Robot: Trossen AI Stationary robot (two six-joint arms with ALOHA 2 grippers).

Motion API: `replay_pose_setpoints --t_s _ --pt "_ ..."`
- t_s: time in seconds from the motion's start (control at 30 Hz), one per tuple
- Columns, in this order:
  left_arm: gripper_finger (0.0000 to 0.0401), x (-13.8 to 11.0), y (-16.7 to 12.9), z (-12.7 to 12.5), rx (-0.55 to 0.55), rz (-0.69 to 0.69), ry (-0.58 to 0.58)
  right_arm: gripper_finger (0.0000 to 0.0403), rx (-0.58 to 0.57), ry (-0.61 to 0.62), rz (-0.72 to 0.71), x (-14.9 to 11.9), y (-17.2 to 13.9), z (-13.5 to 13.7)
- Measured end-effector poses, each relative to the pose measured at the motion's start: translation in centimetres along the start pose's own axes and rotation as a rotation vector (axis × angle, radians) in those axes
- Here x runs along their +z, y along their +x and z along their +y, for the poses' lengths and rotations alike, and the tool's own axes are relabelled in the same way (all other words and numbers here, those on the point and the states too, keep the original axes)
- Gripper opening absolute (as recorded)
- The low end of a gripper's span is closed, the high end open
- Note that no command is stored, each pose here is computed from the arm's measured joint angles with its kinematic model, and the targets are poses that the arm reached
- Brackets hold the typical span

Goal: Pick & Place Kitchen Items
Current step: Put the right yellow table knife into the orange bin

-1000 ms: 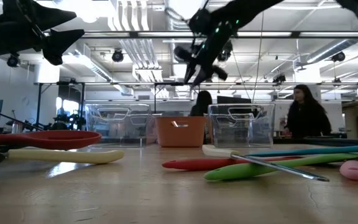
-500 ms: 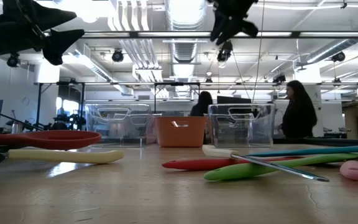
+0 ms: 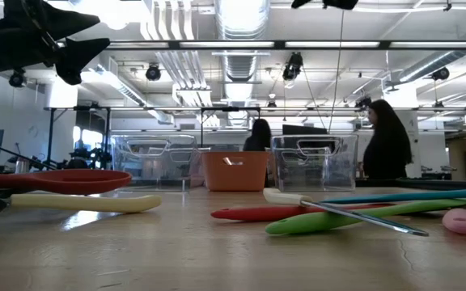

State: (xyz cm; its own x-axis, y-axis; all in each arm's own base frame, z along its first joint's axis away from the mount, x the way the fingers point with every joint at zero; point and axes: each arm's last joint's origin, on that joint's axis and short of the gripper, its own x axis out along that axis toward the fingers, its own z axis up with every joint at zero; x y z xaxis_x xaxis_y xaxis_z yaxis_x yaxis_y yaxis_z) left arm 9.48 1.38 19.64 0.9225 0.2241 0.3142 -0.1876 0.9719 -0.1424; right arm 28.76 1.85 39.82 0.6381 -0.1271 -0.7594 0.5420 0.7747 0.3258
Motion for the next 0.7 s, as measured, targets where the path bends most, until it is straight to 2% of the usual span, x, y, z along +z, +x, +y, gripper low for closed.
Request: replay_pose_setpoints --t_s 0.33,0.7 --pt "0.0273 0.0 0.0 0.0 0.0 0.002 -0.005 0.0083 0.113 0.194 0.096 -4.8 -1.6 4.5" --pt "0.0273 -0.1 0.0 0.0 0.001 0.01 -0.015 0.0082 0.089 0.336 0.151 -10.8 -1.5 8.8"
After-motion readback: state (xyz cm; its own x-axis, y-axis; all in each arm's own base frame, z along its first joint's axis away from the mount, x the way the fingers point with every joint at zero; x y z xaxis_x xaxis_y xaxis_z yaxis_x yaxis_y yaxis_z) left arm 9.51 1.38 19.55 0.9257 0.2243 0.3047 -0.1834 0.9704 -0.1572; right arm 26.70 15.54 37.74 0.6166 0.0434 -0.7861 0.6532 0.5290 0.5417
